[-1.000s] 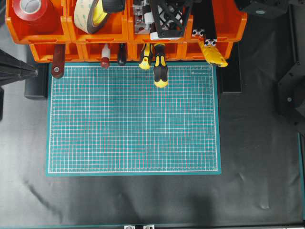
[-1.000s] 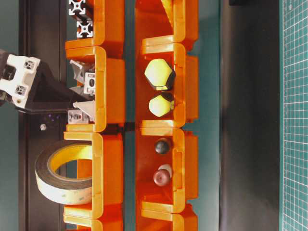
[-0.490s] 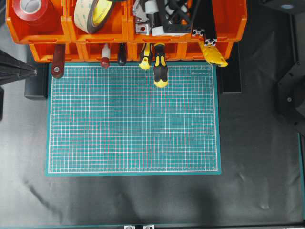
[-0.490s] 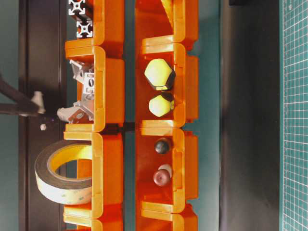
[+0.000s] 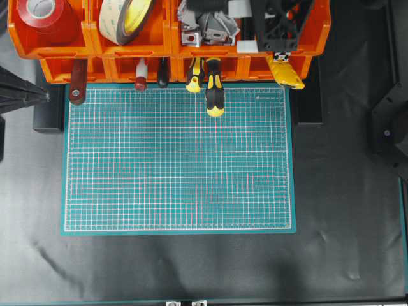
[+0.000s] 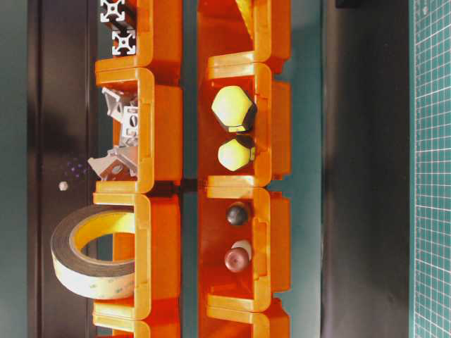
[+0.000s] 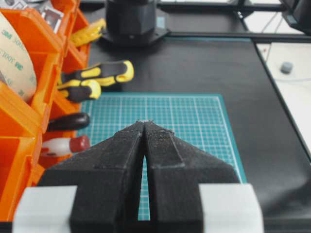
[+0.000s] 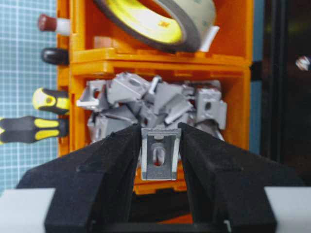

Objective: Pick corner brachets from container rack with right arm.
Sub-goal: 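Lift the bracket out and carry it over the green mat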

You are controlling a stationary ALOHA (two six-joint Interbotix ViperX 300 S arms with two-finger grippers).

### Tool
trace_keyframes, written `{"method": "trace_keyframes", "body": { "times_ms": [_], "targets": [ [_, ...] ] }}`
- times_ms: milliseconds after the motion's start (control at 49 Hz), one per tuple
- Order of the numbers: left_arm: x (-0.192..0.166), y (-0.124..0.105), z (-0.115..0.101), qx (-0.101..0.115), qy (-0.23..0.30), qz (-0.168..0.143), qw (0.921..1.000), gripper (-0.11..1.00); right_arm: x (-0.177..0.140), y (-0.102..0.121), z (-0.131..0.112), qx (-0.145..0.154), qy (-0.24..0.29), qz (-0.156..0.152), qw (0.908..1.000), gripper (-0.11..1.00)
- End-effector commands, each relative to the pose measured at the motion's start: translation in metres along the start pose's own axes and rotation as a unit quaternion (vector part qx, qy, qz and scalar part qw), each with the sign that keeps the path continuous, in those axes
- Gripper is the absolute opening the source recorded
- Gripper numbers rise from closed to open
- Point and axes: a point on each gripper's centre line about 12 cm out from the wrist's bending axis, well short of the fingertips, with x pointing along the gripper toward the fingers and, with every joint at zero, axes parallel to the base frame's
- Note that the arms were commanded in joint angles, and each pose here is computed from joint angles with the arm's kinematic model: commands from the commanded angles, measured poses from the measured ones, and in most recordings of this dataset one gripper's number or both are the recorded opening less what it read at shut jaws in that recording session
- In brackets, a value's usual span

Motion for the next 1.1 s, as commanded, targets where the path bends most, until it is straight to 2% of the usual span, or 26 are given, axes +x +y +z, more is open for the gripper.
{"method": "trace_keyframes", "body": {
  "times_ms": [0,143,306,408,510,653,776,959,1082],
  "targets": [
    [0.000,0.000,0.011,0.001,-0.012,0.001,0.9999,0.00,-0.022,0.000,-0.002,0.007,-0.023,-0.003,0.9997,0.24],
    [-0.001,0.000,0.011,0.000,-0.014,0.001,0.9999,0.00,-0.027,0.024,-0.001,0.003,-0.027,0.013,0.9996,0.24],
    [-0.003,0.000,0.014,0.001,-0.019,0.000,0.9998,0.00,-0.029,0.069,-0.005,0.007,-0.042,0.043,0.9982,0.24],
    [-0.004,0.000,0.014,0.001,-0.019,0.000,0.9998,0.00,-0.039,0.086,-0.010,0.028,-0.079,0.055,0.9950,0.24],
    [-0.004,-0.001,0.014,0.001,-0.018,-0.001,0.9998,0.00,-0.047,0.103,-0.020,0.041,-0.118,0.075,0.9893,0.24],
    [-0.006,-0.001,0.016,0.001,-0.021,-0.001,0.9998,0.00,-0.046,0.124,-0.044,0.041,-0.143,0.099,0.9838,0.24],
    [-0.008,-0.001,0.017,0.001,-0.026,-0.001,0.9997,0.00,-0.039,0.146,-0.061,0.040,-0.176,0.126,0.9754,0.24],
    [-0.012,-0.001,0.020,0.001,-0.034,-0.002,0.9994,0.00,-0.009,0.187,-0.085,0.035,-0.221,0.177,0.9585,0.24],
    [-0.015,-0.002,0.023,0.000,-0.041,-0.006,0.9991,0.00,0.016,0.214,-0.098,0.043,-0.224,0.207,0.9514,0.24]
  ]
}}
